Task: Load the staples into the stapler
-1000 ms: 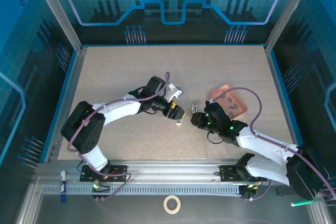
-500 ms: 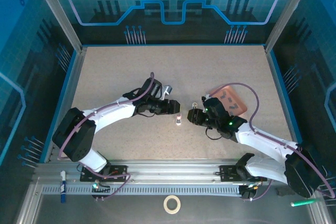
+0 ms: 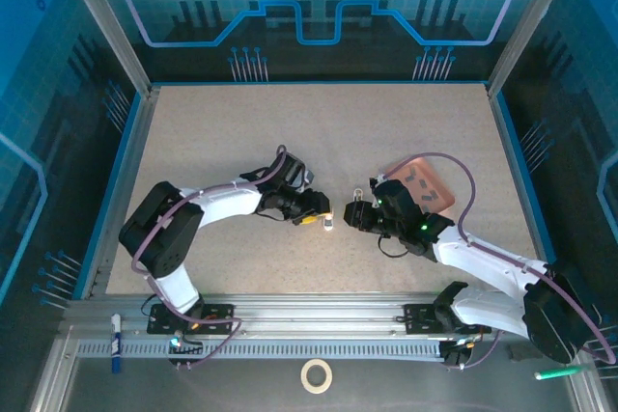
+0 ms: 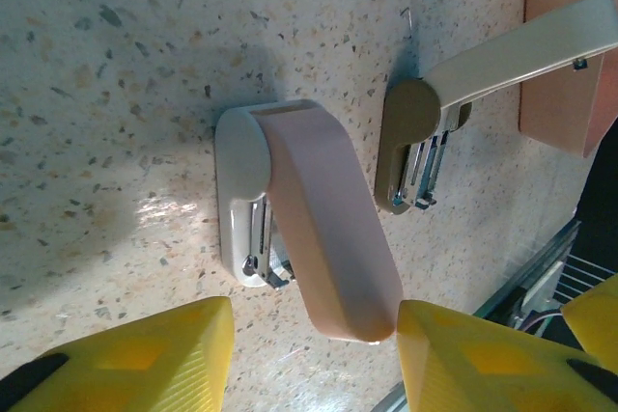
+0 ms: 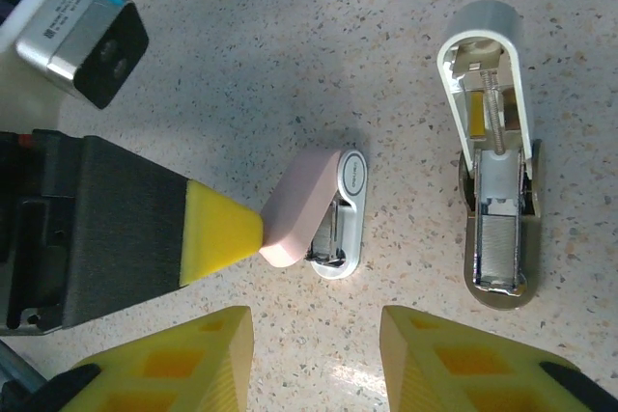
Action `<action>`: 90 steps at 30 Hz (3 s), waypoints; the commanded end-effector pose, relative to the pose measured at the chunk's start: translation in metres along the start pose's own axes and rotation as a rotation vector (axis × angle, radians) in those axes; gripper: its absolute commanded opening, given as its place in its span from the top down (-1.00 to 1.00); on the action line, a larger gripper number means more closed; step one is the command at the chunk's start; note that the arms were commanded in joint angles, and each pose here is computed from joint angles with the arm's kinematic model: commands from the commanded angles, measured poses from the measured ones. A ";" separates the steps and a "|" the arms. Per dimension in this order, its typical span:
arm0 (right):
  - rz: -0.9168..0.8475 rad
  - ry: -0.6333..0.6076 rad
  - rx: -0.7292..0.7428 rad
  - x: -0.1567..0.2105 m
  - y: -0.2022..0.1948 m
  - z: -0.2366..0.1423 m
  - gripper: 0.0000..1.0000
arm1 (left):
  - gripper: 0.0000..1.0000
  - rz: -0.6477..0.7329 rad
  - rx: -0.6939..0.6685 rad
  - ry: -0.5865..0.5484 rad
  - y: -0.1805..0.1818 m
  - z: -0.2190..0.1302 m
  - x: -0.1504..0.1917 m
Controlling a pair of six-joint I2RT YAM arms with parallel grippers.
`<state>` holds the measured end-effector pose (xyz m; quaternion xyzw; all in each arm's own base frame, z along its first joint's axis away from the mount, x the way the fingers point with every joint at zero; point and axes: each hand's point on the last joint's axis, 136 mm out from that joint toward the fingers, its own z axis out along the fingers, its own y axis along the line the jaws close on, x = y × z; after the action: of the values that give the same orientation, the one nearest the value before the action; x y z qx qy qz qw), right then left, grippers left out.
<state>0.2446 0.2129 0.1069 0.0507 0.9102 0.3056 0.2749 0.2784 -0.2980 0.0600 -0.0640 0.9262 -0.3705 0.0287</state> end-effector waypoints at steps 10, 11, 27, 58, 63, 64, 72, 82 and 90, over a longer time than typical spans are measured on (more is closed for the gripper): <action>0.017 -0.002 0.010 0.004 -0.010 0.000 0.18 | 0.13 -0.038 -0.009 0.041 0.016 0.014 0.008; 0.019 -0.001 0.010 0.004 -0.010 0.000 0.18 | 0.14 -0.036 -0.020 0.045 0.019 0.015 0.008; 0.033 0.002 0.028 0.006 -0.017 0.004 0.18 | 0.29 -0.024 -0.213 0.160 0.078 0.035 0.030; -0.002 0.055 -0.027 -0.006 0.012 0.014 0.18 | -0.32 0.113 -0.157 -0.042 0.017 -0.024 0.000; -0.012 0.103 -0.007 -0.003 0.016 0.022 0.18 | -0.33 0.125 -0.169 -0.107 0.018 -0.039 -0.004; -0.011 0.117 -0.002 -0.002 0.017 0.025 0.17 | -0.33 0.121 -0.170 -0.117 0.020 -0.042 -0.004; -0.006 0.177 -0.002 0.000 0.026 0.045 0.10 | -0.33 0.097 -0.170 -0.131 0.032 -0.048 -0.002; 0.045 0.327 0.199 0.049 -0.024 0.068 0.41 | -0.33 0.092 -0.169 -0.133 0.036 -0.048 -0.001; 0.031 0.318 0.200 0.047 -0.022 0.063 0.50 | -0.32 0.096 -0.170 -0.130 0.036 -0.047 -0.001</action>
<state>0.2561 0.2598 0.0462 0.0387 0.9513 0.2725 0.1391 0.2701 -0.2423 0.0642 -0.0404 0.9544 -0.2804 0.0938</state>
